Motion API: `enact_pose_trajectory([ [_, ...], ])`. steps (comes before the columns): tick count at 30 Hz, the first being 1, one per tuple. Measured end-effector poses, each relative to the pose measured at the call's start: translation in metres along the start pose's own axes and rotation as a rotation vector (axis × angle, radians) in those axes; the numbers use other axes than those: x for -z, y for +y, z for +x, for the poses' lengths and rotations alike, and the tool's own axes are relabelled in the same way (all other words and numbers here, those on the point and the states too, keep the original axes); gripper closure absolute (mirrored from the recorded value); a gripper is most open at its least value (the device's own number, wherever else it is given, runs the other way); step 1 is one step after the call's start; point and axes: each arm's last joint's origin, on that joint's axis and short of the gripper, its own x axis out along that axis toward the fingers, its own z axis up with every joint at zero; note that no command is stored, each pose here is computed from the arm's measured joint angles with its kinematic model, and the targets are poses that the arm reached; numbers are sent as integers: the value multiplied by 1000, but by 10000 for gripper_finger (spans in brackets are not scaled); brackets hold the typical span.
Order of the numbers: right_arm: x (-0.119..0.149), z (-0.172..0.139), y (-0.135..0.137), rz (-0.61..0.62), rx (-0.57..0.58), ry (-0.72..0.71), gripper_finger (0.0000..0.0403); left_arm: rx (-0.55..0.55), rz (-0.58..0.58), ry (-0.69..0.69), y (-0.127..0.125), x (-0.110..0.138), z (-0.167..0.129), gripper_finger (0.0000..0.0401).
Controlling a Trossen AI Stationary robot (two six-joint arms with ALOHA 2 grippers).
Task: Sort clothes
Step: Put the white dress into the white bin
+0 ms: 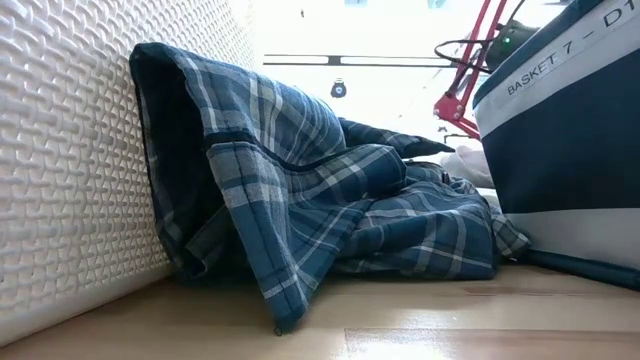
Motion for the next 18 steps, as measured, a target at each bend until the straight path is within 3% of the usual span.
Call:
enact_pose_trajectory([
  [7, 6, -16, -3, 35, -75, 13, 402, 0, 0, 0, 0, 0, 0, 153],
  [10, 3, -34, -6, 114, -118, -41, 402, 0, 0, 0, 0, 0, 0, 153],
  [14, 4, -47, -17, 283, -78, -107, 402, 0, 0, 2, 0, 0, 0, 153],
  [18, 14, -49, -29, 423, 7, -40, 402, -1, 0, 2, 0, 0, 0, 153],
])
